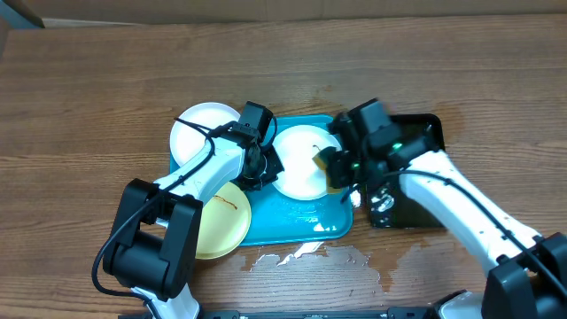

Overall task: Clean dirty plates on tray and stack at the side
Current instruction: 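Carry the sponge with the right gripper onto the held white plate, then scrub the white plate with the sponge while the left gripper holds it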

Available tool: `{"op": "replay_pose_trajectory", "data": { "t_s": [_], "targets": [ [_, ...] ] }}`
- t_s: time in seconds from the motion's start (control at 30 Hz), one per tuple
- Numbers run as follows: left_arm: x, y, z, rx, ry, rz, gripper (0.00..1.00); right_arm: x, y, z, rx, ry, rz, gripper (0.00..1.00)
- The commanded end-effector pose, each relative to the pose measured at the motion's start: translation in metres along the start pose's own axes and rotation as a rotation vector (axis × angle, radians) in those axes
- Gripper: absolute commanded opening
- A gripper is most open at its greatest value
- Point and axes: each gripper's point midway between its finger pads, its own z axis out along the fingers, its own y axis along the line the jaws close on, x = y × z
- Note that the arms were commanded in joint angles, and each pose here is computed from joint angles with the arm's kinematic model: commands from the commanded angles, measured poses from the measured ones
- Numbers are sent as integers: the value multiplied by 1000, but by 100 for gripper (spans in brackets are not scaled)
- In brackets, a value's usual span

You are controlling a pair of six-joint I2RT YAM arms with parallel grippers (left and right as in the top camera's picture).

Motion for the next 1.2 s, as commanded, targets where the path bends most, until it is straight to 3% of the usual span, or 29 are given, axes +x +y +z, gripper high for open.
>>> {"op": "replay_pose_trajectory", "data": {
  "t_s": [0.0,0.2,0.43,0.53,0.57,0.63,0.93,1.0,1.1,1.17],
  "targets": [
    [6,5,6,-23,24,31,21,-11,-10,2,140,-69,-18,4],
    [7,6,6,-27,29,99,20,-19,-8,21,182,-92,-57,4],
    [6,8,6,-31,30,154,24,-7,-14,50,179,-12,-48,4],
    [4,11,6,-49,16,160,32,-3,-14,56,168,9,-46,49],
    [3,11,6,-51,14,161,37,-4,-14,57,170,6,-47,59],
    [3,11,6,-51,14,161,38,-5,-14,57,169,1,-64,68],
    [5,13,6,-56,21,204,32,8,-12,60,176,57,-114,69],
    [4,13,6,-55,21,204,25,15,-12,67,190,84,-124,66],
    [5,13,6,-56,21,204,22,21,-17,75,230,107,-135,64],
    [5,13,6,-56,21,204,21,24,-17,78,239,118,-144,56]
  ]
}}
